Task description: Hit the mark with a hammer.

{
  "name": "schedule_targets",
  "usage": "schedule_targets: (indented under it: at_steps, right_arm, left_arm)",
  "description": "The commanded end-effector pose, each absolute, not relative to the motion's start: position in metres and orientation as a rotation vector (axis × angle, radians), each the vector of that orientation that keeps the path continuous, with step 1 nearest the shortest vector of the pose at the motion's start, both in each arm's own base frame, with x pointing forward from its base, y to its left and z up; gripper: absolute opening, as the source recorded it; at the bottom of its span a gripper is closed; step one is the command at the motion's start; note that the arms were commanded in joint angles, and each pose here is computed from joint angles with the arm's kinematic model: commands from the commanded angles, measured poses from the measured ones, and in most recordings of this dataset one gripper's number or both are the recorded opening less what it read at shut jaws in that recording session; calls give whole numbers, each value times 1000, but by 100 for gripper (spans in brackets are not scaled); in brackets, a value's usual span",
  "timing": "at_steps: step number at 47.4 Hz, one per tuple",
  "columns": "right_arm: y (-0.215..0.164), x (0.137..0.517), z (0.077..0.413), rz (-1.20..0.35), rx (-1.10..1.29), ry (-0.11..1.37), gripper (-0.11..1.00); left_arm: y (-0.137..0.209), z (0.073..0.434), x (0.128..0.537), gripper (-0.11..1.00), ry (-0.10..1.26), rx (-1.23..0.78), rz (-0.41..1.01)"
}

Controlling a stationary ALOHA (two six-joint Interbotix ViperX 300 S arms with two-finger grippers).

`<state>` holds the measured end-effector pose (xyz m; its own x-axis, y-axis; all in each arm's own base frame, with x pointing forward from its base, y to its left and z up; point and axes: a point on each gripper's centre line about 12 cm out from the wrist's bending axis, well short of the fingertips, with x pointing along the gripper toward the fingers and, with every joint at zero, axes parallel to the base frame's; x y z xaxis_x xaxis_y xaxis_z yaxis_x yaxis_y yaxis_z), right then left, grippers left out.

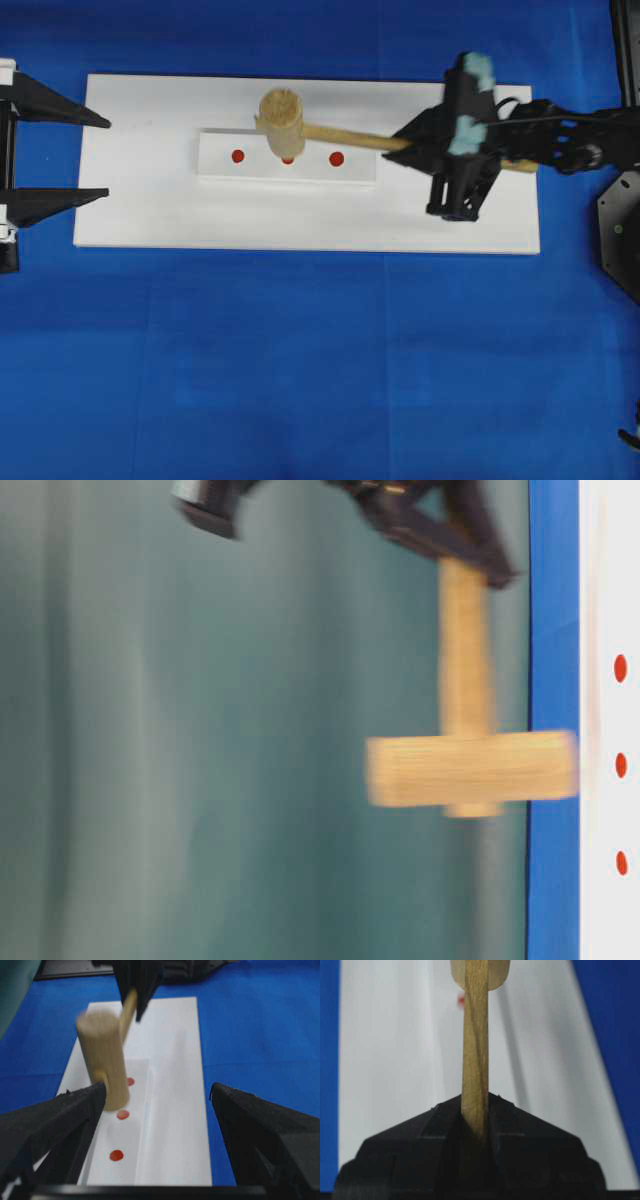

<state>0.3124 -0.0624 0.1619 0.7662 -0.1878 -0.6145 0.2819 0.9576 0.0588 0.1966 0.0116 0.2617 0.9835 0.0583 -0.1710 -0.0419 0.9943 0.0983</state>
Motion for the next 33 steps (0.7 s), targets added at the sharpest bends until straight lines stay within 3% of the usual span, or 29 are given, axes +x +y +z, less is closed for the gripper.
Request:
schedule_targets:
  at_steps: [1,16,33]
  right_arm:
    - [-63,319,155,-263,174,671,1]
    - [-63,317,167,-261,170,632,1]
    - [-54,274,226,-241,153,431,1]
  left_arm:
    - [12,265,198,84,165,92,54]
    - [12,265,198,83,169,93,54]
    - [13,265,198,84,169,94,58]
